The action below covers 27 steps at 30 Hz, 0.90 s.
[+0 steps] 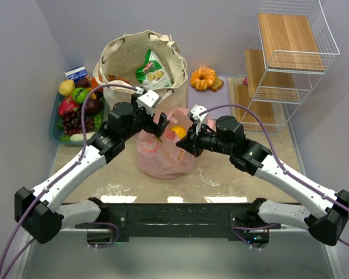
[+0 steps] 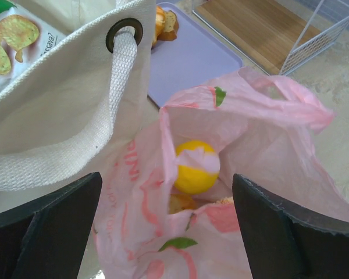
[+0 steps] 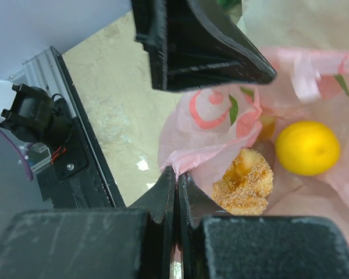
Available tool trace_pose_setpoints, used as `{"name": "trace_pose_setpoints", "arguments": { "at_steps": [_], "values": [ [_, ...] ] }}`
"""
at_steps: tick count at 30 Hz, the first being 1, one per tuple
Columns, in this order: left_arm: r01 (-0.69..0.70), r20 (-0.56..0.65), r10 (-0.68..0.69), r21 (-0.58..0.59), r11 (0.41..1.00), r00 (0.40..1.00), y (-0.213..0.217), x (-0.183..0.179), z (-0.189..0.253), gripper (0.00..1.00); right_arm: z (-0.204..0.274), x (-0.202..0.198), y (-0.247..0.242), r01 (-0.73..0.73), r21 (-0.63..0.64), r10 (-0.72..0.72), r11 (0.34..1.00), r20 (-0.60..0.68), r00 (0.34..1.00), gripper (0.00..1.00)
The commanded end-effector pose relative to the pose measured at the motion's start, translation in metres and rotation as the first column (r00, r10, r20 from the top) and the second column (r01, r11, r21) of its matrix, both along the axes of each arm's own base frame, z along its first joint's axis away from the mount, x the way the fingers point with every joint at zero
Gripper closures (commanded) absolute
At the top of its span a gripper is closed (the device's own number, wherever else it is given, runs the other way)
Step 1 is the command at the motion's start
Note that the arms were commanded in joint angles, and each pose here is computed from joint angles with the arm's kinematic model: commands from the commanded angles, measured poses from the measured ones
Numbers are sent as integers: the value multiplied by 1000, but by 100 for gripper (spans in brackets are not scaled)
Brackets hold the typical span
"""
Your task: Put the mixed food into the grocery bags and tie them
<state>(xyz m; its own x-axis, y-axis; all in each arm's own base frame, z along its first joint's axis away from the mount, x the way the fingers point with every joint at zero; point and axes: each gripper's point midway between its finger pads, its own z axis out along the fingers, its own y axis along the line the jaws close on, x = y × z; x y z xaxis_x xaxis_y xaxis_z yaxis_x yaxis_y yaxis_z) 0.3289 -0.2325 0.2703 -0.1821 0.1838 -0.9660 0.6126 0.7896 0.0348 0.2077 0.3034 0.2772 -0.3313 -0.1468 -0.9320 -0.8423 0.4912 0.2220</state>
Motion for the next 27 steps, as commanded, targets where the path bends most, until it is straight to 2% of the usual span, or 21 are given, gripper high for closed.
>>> {"name": "trace_pose_setpoints", "arguments": {
  "at_steps": [1,3,4,9,10,12,15,17,18,21,24,27],
  "values": [
    [-42,184,52,-60,997,982,45,6,70,0,27,4,-3,29,33,-31,999,56,998,100],
    [-102,194,124,-120,988,973,75,14,82,0,27,5,-4,33,19,-34,999,57,998,100],
    [-200,199,222,-127,972,954,107,26,87,0,27,5,-6,36,16,-37,999,59,998,100],
    [-425,166,439,-112,898,883,179,39,86,0,30,4,-9,47,35,-49,998,71,996,100],
    [-503,156,515,-112,857,843,204,42,82,0,29,4,-9,45,34,-47,998,72,996,100],
    [-562,111,578,-149,814,808,224,44,77,0,27,5,-7,43,30,-45,999,68,997,100],
    [-700,37,716,-183,690,697,289,45,59,0,27,6,-7,44,27,-45,999,72,996,100],
    [-743,-3,757,-189,642,654,310,48,47,0,28,6,-8,49,27,-51,998,78,996,100],
    [-790,-38,797,-162,591,603,331,49,29,0,28,7,-9,55,27,-57,998,79,995,100],
    [-850,-116,843,-110,515,526,366,52,-11,0,31,5,-10,51,33,-54,998,85,995,100],
    [-861,-202,837,-100,499,509,382,57,-42,0,30,4,-9,43,45,-47,998,89,995,100],
    [-877,-233,847,-78,474,478,396,62,-61,7,27,3,-6,30,55,-35,998,88,996,100]
  ]
}}
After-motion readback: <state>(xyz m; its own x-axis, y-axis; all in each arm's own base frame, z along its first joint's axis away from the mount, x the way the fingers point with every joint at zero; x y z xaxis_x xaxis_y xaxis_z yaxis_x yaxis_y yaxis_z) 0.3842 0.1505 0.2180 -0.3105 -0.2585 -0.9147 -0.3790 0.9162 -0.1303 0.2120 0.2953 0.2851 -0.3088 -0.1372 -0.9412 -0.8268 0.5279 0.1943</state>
